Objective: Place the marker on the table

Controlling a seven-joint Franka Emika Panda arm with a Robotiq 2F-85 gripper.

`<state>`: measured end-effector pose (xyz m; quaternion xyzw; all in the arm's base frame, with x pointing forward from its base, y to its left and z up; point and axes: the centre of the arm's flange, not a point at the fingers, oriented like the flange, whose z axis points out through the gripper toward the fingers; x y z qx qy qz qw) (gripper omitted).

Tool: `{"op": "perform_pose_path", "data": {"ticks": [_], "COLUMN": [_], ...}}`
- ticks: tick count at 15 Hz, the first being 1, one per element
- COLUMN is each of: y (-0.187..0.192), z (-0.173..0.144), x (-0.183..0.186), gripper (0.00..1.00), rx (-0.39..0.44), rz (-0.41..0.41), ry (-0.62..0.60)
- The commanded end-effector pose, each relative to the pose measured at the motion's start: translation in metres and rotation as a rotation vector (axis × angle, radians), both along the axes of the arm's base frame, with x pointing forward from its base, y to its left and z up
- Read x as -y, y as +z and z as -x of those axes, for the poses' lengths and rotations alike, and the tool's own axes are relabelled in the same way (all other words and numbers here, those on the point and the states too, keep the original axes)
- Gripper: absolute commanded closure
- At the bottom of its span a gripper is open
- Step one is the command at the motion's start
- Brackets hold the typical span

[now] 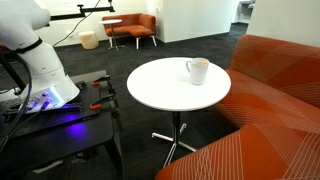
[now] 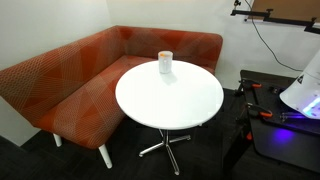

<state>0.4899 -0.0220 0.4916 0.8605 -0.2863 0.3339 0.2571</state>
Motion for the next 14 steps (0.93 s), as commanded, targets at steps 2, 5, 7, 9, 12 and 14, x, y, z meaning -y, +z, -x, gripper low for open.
{"op": "perform_pose_path", "data": {"ticks": [2, 5, 7, 9, 12, 14], "y": [-0.025, -0.024, -0.025, -0.023, -0.029, -0.043], "z": [-0.031, -0.02, -0.023, -0.023, -0.021, -0.022], "x": [-0.004, -0.003, -0.003, -0.004, 0.0, 0.0], "gripper": [0.0, 0.0, 0.0, 0.0, 0.0, 0.0], "rx": [0.136, 0.112, 0.112, 0.116, 0.161, 0.205], "rz": [0.064, 0.05, 0.048, 0.048, 0.009, -0.022], "ry": [-0.046, -0.033, -0.031, -0.031, -0.052, -0.09]}}
